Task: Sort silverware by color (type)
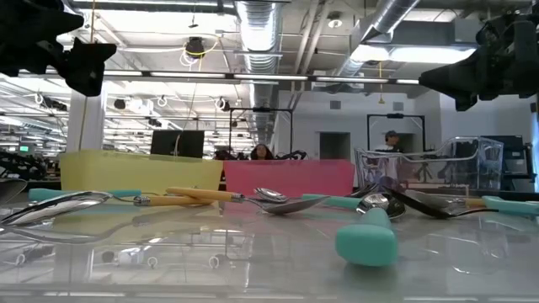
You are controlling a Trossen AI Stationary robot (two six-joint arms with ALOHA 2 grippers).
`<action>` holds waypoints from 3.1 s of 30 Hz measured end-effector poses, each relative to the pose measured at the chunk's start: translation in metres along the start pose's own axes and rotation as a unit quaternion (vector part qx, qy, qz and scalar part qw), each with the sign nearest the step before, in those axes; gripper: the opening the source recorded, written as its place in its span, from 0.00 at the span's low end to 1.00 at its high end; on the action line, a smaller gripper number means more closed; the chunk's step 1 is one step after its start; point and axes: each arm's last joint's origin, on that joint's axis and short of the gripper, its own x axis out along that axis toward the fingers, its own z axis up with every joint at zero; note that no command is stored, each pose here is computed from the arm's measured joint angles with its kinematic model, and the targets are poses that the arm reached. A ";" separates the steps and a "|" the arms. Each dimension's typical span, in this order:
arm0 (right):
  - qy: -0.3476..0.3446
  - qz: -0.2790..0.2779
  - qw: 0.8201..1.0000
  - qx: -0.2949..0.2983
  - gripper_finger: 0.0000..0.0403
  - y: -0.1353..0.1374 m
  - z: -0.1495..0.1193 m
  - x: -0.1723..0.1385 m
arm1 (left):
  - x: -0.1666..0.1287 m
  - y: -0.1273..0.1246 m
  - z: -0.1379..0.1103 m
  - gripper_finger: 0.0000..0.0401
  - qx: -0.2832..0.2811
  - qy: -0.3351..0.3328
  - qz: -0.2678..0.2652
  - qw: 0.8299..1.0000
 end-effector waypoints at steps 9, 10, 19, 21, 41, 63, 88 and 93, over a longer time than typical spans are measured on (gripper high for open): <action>0.000 0.000 1.000 0.000 0.22 0.000 0.000 0.000 | 0.000 0.000 0.000 0.56 0.000 0.000 0.000 1.000; 0.000 0.000 1.000 0.000 0.22 0.000 0.000 0.000 | 0.000 0.000 0.000 0.56 0.000 0.000 0.000 1.000; 0.000 -0.001 1.000 0.000 0.22 0.000 0.000 0.000 | 0.000 0.000 0.000 0.56 0.000 0.000 0.000 1.000; 0.000 -0.001 1.000 0.000 0.22 0.000 0.000 0.000 | 0.000 0.000 0.000 0.56 0.000 0.000 0.000 1.000; -0.001 -0.004 0.999 0.052 0.22 0.000 0.000 0.000 | 0.000 0.000 0.000 0.56 0.003 -0.001 0.001 1.000; -0.021 0.003 0.985 0.174 0.22 0.000 0.004 0.000 | -0.001 0.007 0.009 0.56 -0.099 -0.065 0.120 0.986; -0.121 0.018 0.983 0.138 0.55 0.001 0.038 -0.006 | -0.013 0.007 0.052 0.70 -0.132 -0.089 0.151 0.976; -0.169 0.019 0.980 0.103 0.57 0.000 0.056 -0.011 | -0.018 0.006 0.066 0.70 -0.124 -0.101 0.147 0.976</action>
